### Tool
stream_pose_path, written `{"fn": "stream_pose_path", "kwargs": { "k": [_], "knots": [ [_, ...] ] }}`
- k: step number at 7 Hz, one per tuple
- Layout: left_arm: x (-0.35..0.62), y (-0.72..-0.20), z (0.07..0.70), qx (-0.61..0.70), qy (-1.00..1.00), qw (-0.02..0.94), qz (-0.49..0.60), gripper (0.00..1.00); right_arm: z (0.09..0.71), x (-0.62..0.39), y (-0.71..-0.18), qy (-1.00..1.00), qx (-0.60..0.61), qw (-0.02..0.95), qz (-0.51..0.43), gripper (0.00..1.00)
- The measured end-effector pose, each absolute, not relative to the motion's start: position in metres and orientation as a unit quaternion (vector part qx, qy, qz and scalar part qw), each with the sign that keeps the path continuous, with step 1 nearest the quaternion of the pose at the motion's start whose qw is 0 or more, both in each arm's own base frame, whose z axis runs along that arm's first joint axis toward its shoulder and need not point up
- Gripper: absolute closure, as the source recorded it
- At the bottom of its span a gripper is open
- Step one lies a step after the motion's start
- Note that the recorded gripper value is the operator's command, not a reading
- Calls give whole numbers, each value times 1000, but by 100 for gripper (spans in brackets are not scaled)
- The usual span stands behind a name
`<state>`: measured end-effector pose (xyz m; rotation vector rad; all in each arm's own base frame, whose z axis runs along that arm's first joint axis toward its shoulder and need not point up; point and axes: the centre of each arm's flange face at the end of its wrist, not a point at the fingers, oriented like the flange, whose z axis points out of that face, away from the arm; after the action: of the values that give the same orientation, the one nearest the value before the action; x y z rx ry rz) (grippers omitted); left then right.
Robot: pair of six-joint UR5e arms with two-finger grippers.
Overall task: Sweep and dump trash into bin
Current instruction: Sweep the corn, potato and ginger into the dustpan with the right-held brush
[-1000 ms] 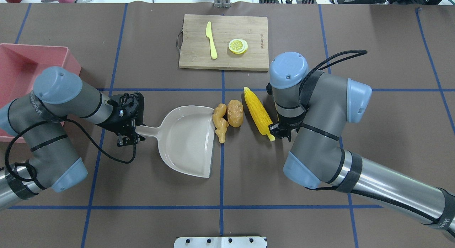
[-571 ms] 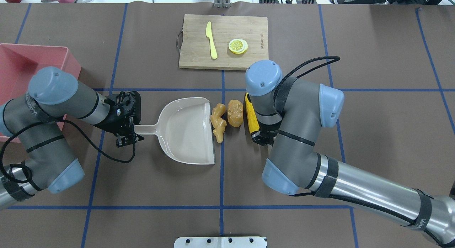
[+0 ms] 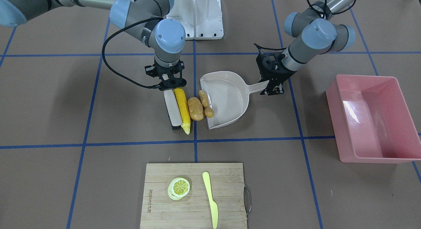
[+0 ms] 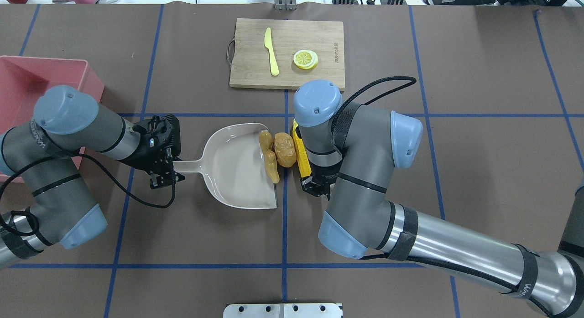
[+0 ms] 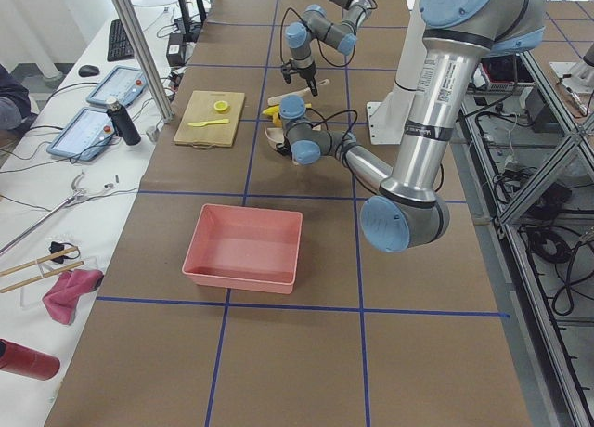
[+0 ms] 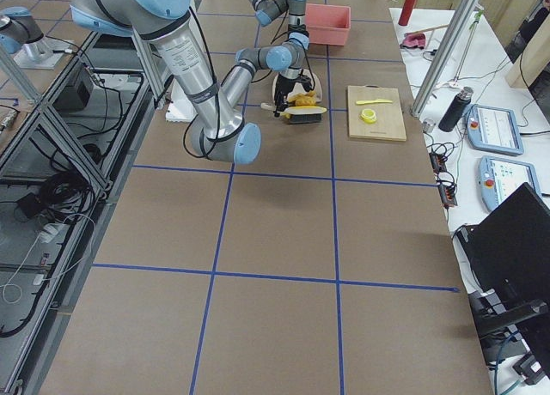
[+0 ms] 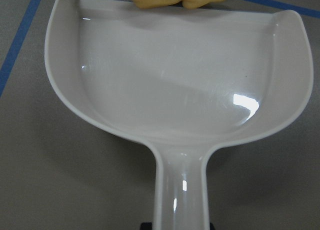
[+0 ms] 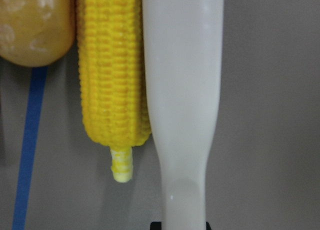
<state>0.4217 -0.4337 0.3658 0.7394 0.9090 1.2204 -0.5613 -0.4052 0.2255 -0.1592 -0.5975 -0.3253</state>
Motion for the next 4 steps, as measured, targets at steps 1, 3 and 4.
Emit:
{"fn": "stream_pose_path", "kwargs": {
  "k": [1, 3, 4],
  "knots": [
    [423, -433, 365, 328, 402, 662, 542, 34, 224, -567, -399, -296, -80, 938, -160, 100],
    [423, -433, 365, 329, 401, 660, 543, 34, 221, -580, -386, -309, -80, 935, -155, 100],
    [423, -432, 364, 329, 402, 660, 543, 36, 218, -583, -383, -320, -79, 932, -149, 100]
  ]
}}
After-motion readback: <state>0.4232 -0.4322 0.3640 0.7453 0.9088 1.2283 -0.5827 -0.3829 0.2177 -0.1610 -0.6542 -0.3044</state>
